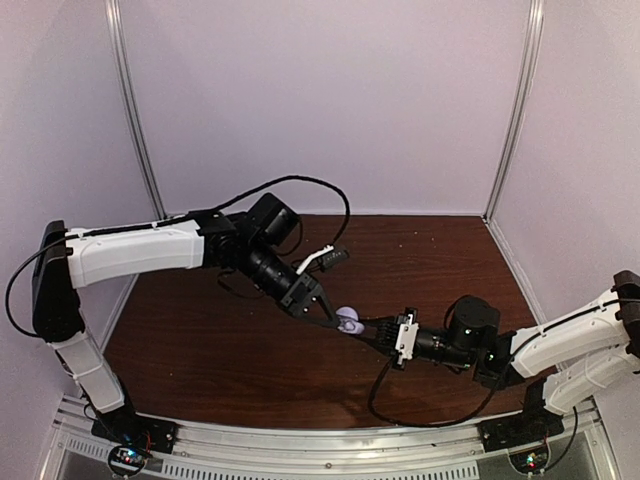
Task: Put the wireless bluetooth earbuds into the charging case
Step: Insert the left earbud into the left side groove of the charging case.
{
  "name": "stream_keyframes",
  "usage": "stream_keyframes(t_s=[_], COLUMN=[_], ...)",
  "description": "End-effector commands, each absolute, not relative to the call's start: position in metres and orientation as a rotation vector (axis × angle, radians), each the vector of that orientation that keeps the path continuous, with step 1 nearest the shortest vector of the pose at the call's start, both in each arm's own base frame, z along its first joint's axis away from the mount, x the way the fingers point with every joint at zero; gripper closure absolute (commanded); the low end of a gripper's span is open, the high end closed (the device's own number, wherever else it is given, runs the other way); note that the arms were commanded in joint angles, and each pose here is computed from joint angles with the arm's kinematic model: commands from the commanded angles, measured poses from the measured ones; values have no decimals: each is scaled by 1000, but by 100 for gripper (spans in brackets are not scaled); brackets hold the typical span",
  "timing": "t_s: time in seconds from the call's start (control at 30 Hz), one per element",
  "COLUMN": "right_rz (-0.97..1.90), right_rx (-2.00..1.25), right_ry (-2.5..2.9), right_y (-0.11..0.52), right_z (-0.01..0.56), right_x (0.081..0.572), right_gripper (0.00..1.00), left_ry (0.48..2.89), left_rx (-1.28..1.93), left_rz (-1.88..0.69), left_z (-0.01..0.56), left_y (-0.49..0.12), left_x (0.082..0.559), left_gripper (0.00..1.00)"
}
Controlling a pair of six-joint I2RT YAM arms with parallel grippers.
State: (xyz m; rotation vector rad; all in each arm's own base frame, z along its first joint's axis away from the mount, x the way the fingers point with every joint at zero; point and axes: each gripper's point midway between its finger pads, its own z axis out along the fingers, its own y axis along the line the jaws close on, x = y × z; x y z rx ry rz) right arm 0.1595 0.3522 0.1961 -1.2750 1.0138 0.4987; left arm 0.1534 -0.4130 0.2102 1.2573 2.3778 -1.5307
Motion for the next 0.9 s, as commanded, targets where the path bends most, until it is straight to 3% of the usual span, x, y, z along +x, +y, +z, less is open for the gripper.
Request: stream_keyframes(t_s=[0.0, 0.87], right_rz=[506, 567], right_rx=[-1227, -1150], right_ry=[948, 888], right_y=[357, 357], right_z=[222, 231], right_x=[156, 148], right_gripper=[100, 100], left_ry=[2384, 2457], left_rx=[1246, 1159], left_rz=[-1476, -1441], left_z=[211, 213], left_y=[-420, -425], left_x=[161, 171], left_gripper=[95, 83])
